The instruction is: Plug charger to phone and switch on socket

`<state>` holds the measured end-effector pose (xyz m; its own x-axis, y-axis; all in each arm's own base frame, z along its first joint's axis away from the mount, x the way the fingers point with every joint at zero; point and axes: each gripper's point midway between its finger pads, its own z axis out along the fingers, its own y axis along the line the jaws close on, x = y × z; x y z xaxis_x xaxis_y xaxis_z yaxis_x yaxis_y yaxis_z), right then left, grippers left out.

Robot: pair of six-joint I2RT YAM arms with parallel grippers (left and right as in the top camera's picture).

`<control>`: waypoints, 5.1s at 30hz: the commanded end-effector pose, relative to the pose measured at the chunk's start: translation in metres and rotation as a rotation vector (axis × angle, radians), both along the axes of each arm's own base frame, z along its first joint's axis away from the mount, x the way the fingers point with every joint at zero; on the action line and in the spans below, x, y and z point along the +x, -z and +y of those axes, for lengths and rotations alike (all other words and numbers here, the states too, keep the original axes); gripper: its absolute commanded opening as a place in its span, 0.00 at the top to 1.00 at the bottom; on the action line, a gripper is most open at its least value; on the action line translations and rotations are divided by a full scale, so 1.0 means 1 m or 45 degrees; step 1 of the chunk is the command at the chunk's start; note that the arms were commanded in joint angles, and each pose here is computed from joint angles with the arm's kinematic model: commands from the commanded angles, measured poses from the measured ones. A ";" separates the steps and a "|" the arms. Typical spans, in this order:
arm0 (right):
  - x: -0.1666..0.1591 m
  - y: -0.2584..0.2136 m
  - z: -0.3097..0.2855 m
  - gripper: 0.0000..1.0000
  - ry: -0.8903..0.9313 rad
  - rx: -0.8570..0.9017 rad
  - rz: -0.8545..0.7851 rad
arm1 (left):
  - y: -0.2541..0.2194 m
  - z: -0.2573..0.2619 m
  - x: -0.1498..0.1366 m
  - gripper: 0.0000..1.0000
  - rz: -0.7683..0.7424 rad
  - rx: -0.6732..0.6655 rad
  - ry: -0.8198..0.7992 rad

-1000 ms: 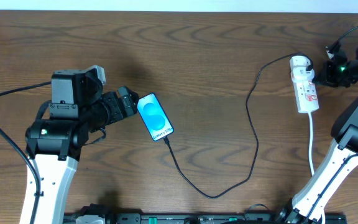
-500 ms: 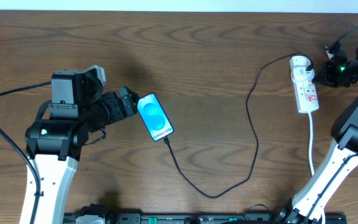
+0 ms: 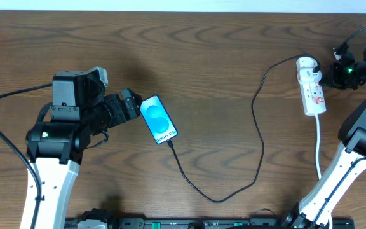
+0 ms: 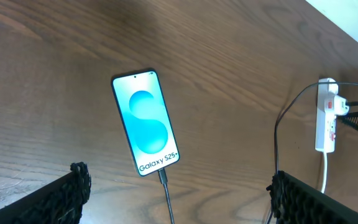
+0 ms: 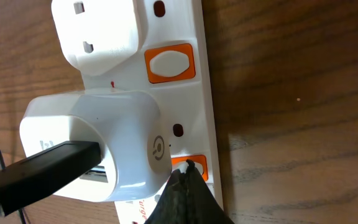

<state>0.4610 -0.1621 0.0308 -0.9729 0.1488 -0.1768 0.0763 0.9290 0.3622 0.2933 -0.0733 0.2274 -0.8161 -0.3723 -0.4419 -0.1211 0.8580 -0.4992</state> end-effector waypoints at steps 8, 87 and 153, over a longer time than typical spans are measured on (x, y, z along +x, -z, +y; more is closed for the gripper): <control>-0.001 0.024 0.023 0.99 -0.005 0.086 0.039 | -0.009 0.002 0.002 0.06 -0.035 0.008 -0.006; 0.008 0.023 0.075 0.99 -0.093 0.128 0.074 | -0.009 0.002 0.002 0.06 -0.035 0.008 -0.006; -0.017 -0.083 0.016 0.99 0.137 -0.037 -0.037 | -0.009 0.002 0.002 0.06 -0.036 0.009 -0.006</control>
<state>0.4472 -0.1322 0.1105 -0.9506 0.2230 -0.2161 0.1198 0.9054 0.4073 0.2934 -0.0733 0.2274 -0.8160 -0.3720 -0.4424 -0.1206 0.8581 -0.4991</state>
